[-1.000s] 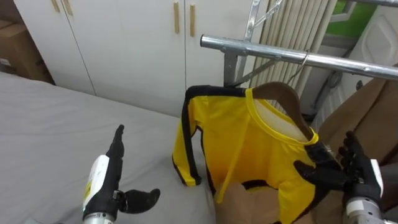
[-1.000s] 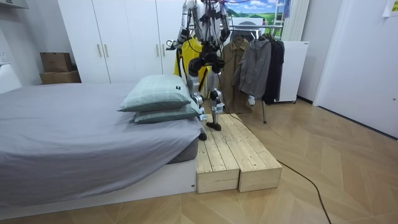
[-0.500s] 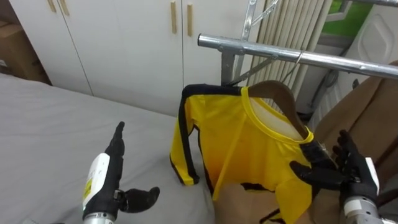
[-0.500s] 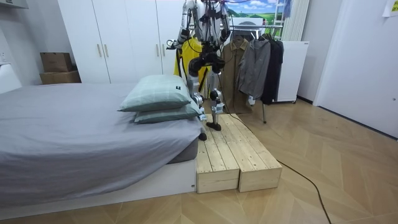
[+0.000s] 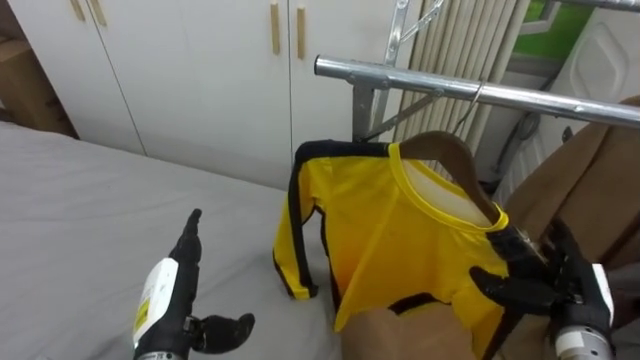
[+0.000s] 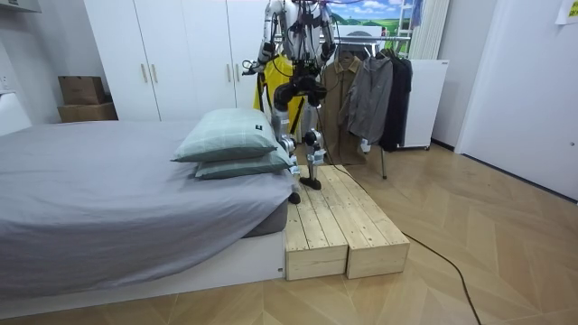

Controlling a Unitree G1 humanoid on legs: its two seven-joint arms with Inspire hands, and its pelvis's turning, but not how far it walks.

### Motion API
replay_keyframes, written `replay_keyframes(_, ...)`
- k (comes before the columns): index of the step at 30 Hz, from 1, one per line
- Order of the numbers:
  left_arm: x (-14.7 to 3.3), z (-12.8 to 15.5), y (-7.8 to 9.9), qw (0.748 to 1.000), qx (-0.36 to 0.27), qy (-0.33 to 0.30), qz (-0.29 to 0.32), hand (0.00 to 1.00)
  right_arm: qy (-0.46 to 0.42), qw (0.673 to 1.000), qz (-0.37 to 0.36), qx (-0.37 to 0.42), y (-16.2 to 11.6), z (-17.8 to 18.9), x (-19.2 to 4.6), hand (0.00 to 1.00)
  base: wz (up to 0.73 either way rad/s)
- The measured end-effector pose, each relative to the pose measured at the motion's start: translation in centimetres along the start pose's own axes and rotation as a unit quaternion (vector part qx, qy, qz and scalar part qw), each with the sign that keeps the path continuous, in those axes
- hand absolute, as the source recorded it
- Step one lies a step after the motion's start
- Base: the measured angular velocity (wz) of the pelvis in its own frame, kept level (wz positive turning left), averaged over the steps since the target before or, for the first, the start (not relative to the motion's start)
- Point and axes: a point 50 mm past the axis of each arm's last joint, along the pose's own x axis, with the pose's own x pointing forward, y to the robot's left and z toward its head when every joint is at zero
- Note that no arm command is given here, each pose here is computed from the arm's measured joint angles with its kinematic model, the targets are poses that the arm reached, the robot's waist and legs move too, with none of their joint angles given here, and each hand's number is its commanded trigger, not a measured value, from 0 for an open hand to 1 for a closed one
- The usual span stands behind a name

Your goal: Hang clothes

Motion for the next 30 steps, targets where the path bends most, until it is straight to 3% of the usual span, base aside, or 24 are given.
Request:
replay_keyframes(9, -0.9, -2.2, -0.5, 0.999, 0.010, 0.049, -0.015, 0.00, 0.017, 0.998, -0.026, -0.050, -0.4, -1.8, -1.4, 0.00, -0.01)
replay_keyframes(18, -2.8, -5.2, -1.0, 0.992, 0.033, 0.116, -0.039, 0.00, 0.101, 0.989, -0.039, -0.098, -2.4, -6.5, -4.5, 0.00, -0.12)
replay_keyframes(30, -7.9, -9.5, -2.4, 0.966, 0.047, 0.234, -0.098, 0.00, 0.276, 0.957, -0.020, -0.093, -4.2, -13.8, -10.6, 0.00, -0.05)
